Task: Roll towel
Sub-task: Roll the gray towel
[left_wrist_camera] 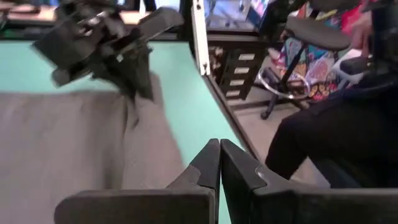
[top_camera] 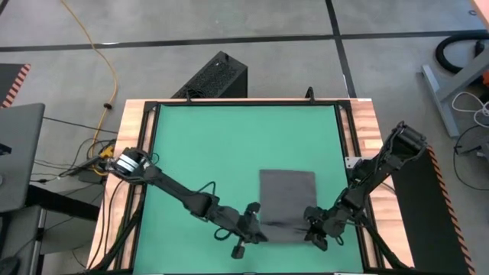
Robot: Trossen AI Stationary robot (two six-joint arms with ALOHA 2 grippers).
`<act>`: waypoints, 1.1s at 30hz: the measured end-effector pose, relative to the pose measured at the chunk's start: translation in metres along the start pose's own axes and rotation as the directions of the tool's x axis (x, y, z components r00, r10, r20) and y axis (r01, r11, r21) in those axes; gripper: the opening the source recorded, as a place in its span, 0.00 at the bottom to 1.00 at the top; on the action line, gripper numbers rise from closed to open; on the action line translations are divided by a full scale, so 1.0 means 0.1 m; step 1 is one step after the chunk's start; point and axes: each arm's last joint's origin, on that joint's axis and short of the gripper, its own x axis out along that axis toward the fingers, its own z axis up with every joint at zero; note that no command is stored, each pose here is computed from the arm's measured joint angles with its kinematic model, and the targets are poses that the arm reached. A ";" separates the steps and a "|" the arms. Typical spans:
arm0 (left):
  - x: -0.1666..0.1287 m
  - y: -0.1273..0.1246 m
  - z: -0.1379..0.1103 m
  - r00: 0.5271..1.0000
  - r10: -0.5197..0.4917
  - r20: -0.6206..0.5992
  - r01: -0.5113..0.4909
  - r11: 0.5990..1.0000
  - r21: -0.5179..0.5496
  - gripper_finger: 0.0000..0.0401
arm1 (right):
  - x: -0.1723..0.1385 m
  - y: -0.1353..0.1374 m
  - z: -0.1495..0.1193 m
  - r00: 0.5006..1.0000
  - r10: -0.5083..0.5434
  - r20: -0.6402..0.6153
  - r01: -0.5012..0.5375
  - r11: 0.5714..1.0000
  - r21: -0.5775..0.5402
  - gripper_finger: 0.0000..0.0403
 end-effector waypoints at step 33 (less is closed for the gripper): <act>0.49 0.82 -0.62 0.930 -0.014 -0.366 -0.034 0.992 -0.125 0.00 | 0.01 0.01 0.06 1.000 0.026 0.012 -0.026 0.999 0.038 0.09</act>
